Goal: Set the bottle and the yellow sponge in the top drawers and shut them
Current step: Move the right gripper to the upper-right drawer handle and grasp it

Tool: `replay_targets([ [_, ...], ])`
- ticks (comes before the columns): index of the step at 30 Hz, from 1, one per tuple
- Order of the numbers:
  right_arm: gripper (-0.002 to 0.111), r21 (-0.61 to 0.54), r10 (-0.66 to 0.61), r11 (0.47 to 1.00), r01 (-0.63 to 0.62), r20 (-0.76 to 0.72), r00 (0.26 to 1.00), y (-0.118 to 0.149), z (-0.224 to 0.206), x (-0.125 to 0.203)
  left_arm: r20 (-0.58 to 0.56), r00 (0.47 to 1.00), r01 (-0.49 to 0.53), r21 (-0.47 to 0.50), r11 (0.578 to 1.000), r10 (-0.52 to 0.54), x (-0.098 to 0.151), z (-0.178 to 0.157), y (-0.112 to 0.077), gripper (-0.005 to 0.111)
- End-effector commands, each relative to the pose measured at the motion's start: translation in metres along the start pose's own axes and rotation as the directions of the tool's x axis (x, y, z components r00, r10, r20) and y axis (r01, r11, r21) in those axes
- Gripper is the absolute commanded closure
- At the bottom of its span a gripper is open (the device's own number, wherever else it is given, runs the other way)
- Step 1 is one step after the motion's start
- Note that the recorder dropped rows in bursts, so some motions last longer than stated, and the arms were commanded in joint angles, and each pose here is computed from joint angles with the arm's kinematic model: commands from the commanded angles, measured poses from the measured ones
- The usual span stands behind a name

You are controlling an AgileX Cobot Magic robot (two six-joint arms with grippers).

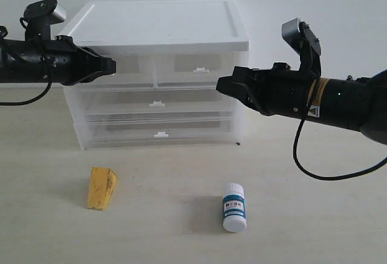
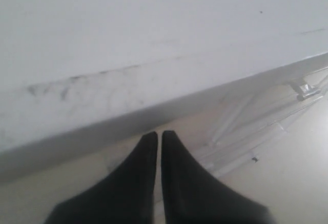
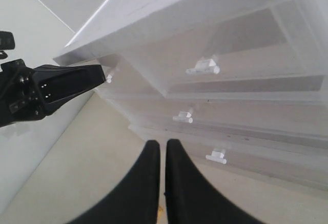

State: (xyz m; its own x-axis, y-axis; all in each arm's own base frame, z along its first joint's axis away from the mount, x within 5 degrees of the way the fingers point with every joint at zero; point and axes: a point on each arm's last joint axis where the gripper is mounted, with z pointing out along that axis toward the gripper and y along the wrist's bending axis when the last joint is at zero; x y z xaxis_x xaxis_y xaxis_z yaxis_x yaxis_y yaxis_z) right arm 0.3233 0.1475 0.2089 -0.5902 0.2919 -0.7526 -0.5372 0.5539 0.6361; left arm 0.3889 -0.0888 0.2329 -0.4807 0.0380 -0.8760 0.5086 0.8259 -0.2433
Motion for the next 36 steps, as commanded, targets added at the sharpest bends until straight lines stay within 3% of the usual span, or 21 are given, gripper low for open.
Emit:
replay_targets([
  [1,0.108,-0.005,-0.019,1.0,0.019,0.007,1.0,0.003,-0.001,-0.003,0.016,1.0,0.019,-0.045,0.999,-0.019,-0.005,0.003,0.006,0.103],
  [13,0.108,0.012,-0.036,0.999,0.035,0.008,0.999,0.001,-0.001,-0.003,0.018,0.999,0.033,-0.045,0.998,-0.033,-0.005,0.003,0.006,0.103],
  [17,0.108,0.019,-0.017,1.0,0.016,0.052,0.998,0.002,0.001,-0.012,0.01,0.999,0.034,-0.101,0.994,-0.033,-0.004,0.003,0.012,0.103],
  [19,0.104,0.013,0.001,1.0,-0.002,0.055,0.998,0.007,0.006,-0.016,0.009,0.999,0.034,-0.112,0.993,-0.033,-0.004,0.003,0.013,0.103],
  [21,0.091,0.027,0.015,1.0,-0.016,0.033,0.999,0.012,0.015,-0.014,0.01,0.999,0.034,-0.099,0.994,-0.033,-0.004,0.003,0.011,0.103],
  [24,0.063,0.032,0.091,0.995,-0.092,0.004,0.996,0.012,0.035,-0.009,0.011,0.999,0.034,-0.097,0.995,-0.033,-0.004,0.003,0.011,0.103],
  [28,0.061,0.057,0.223,0.973,-0.223,0.002,0.975,-0.007,0.053,-0.001,0.007,1.0,0.021,-0.097,0.995,-0.02,-0.004,0.003,0.011,0.103],
  [36,0.061,0.02,0.343,0.938,-0.345,0.087,0.936,-0.009,0.057,-0.009,0.007,1.0,0.019,-0.097,0.995,-0.019,-0.004,0.003,0.011,0.103],
])
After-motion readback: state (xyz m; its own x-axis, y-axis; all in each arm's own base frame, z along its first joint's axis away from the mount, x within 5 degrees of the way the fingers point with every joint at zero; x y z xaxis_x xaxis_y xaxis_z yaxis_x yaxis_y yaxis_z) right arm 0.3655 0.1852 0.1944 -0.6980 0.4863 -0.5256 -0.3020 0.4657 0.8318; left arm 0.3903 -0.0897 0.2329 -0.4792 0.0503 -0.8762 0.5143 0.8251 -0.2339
